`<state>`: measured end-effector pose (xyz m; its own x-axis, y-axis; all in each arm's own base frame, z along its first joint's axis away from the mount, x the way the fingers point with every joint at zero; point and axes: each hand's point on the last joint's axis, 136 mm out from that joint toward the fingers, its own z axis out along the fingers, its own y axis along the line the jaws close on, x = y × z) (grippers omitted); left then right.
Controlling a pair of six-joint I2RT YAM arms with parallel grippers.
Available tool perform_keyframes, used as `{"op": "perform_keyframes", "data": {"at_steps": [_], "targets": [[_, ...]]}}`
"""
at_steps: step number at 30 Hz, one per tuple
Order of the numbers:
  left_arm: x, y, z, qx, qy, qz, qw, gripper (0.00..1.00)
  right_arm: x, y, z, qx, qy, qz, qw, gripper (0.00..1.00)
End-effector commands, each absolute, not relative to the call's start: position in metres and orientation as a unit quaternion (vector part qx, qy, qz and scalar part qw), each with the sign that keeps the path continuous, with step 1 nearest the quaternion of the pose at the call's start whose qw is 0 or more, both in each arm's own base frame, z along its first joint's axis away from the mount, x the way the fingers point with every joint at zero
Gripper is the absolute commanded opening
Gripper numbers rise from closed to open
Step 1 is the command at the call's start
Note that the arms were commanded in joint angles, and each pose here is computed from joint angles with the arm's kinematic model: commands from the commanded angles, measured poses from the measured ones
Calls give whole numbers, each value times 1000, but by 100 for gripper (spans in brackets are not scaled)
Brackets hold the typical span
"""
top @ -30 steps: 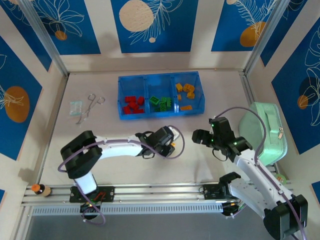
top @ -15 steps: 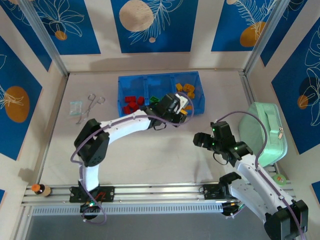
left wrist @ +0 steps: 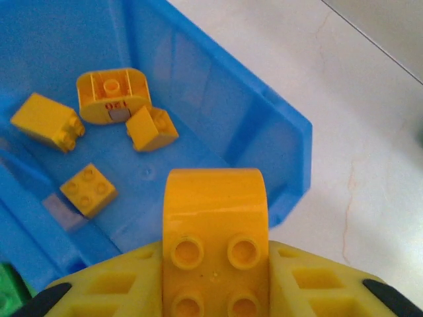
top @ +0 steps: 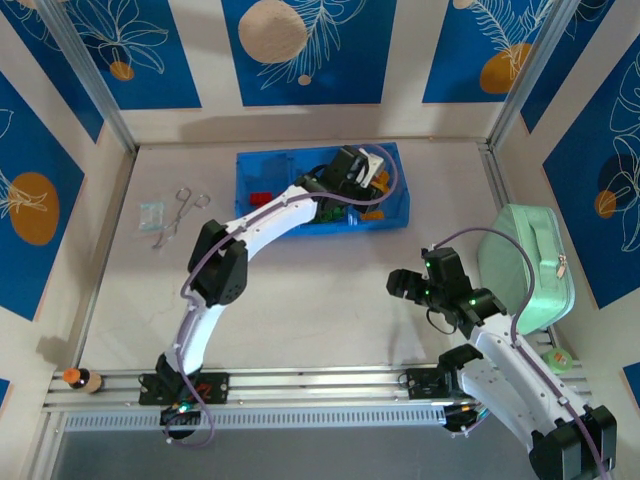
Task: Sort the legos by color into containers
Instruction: Place the lego in the container.
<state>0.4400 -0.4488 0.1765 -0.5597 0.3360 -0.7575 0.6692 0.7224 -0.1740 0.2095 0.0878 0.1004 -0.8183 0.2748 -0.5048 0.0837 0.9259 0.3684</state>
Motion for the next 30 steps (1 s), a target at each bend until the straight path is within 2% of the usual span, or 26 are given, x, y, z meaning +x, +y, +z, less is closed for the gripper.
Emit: {"op": "perform_keyframes", "data": {"at_steps": [1,14,15,18,19,30], "targets": [[448,-455,168,311,854,-225,352,37,206,93,102,90,937,181,284,82],[477,-464,158,292,852,-226,372,40,200,99,99,89,938,197,272,82],[478,-464,158,292,852,-226,371,43,201,99,100,88,938,197,273,82],[478,-462,165,293,851,-226,372,84,199,99,101,87,938,195,273,82],[476,-462,171,295,849,-230,374,89,199,99,102,86,938,195,274,82],[443,-436,252,305,804,-242,450,92,210,95,116,75,931,180,310,83]]}}
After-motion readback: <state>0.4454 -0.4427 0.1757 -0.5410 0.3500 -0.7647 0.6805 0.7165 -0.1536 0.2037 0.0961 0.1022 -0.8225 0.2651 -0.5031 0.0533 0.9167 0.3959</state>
